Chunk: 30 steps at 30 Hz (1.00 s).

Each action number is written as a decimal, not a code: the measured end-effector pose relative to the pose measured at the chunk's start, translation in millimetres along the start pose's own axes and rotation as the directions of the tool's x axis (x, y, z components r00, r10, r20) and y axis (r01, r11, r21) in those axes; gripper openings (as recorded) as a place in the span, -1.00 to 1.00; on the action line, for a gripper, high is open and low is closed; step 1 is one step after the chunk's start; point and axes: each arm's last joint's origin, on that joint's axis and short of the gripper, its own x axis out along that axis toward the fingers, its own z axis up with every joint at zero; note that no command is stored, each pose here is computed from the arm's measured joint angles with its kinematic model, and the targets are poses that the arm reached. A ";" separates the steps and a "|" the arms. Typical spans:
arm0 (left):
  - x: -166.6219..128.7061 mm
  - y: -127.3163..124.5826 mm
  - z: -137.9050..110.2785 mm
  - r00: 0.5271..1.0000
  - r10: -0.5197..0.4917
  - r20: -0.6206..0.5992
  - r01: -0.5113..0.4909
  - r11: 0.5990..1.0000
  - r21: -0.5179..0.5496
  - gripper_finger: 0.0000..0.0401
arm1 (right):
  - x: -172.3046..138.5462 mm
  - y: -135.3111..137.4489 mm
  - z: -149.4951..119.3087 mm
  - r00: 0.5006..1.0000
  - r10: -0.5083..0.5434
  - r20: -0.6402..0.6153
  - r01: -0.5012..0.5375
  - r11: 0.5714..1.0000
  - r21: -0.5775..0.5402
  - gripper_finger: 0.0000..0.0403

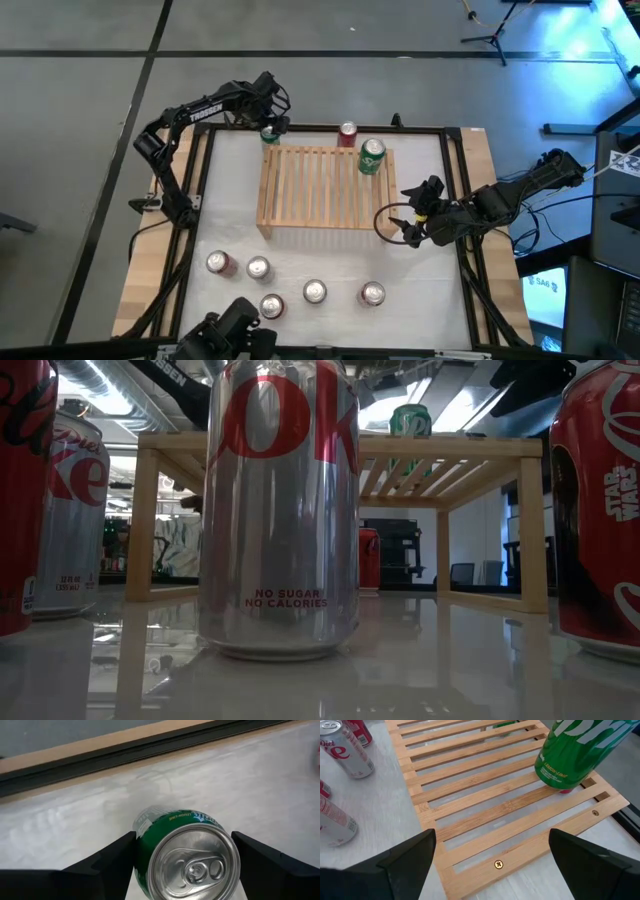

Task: Place canned beverage on shelf
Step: Put the green soda can on the shelf aligned with the other green soda can

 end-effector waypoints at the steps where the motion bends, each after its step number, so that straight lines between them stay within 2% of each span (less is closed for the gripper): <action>1: -2.3 1.8 -0.4 1.000 0.011 0.001 -0.011 1.000 -0.003 0.38 | 0.0 0.0 0.0 1.000 0.000 0.000 0.000 1.000 0.000 0.90; 6: -5.1 7.4 -7.0 0.996 0.074 -0.058 -0.073 0.997 0.019 0.38 | 0.0 0.0 0.0 1.000 0.000 0.000 0.000 1.000 0.000 0.90; 22: -5.7 5.0 -10.8 0.994 0.074 -0.084 -0.068 0.994 0.081 0.38 | 0.1 0.3 -0.2 1.000 0.008 -0.007 -0.008 1.000 0.000 0.90; 30: -28.5 11.0 -12.6 0.998 0.056 -0.037 -0.053 0.995 0.089 0.38 | 0.1 0.3 -0.2 1.000 0.008 -0.007 -0.008 1.000 0.000 0.90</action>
